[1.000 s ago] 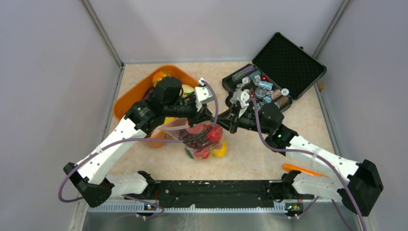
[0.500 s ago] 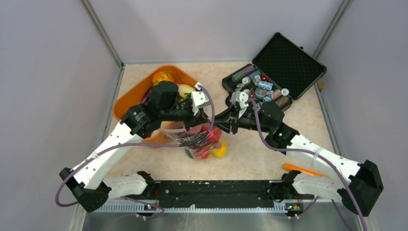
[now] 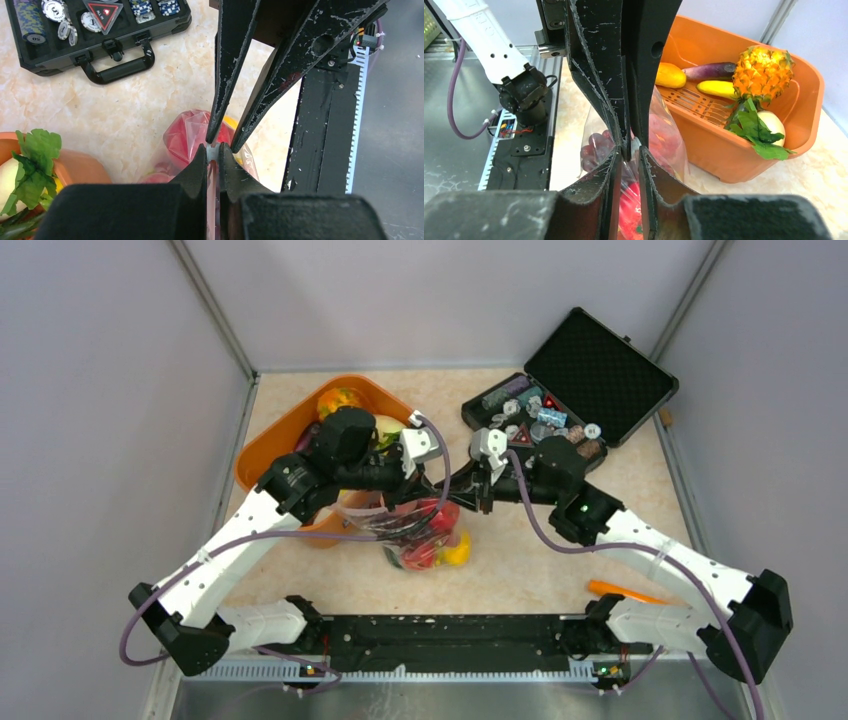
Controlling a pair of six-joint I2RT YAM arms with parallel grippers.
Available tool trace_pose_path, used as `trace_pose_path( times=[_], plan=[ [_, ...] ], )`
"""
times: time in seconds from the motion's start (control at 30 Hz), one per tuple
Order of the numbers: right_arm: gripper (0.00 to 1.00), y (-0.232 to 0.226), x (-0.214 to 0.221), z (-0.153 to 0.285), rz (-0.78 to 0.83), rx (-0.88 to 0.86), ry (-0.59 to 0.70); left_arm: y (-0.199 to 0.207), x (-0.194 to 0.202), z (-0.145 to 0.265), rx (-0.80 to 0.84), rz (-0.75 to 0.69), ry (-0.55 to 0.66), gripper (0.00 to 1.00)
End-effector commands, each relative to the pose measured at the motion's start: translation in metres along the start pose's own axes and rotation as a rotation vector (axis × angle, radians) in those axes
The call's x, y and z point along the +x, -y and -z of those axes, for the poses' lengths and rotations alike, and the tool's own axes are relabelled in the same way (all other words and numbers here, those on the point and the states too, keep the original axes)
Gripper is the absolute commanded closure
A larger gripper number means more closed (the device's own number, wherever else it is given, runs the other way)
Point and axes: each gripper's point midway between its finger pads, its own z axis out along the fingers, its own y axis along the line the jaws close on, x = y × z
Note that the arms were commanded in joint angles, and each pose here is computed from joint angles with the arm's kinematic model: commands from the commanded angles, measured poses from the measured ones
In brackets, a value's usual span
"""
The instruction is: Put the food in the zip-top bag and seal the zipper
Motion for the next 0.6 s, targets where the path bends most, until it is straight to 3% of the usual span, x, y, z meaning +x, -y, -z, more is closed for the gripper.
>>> trace_pose_path(
  times=[0.0, 0.17, 0.57],
  plan=[
    [0.8, -0.002, -0.012, 0.002, 0.064, -0.018, -0.006, 0.006, -0.02, 0.009, 0.013, -0.028, 0.05, 1.0],
    [0.78, -0.004, -0.005, 0.003, 0.063, -0.044, -0.074, 0.008, -0.021, 0.011, 0.021, -0.031, 0.052, 1.0],
    [0.91, -0.004, -0.017, -0.004, 0.072, -0.069, -0.025, 0.009, -0.021, 0.009, 0.036, -0.028, 0.045, 1.0]
  ],
)
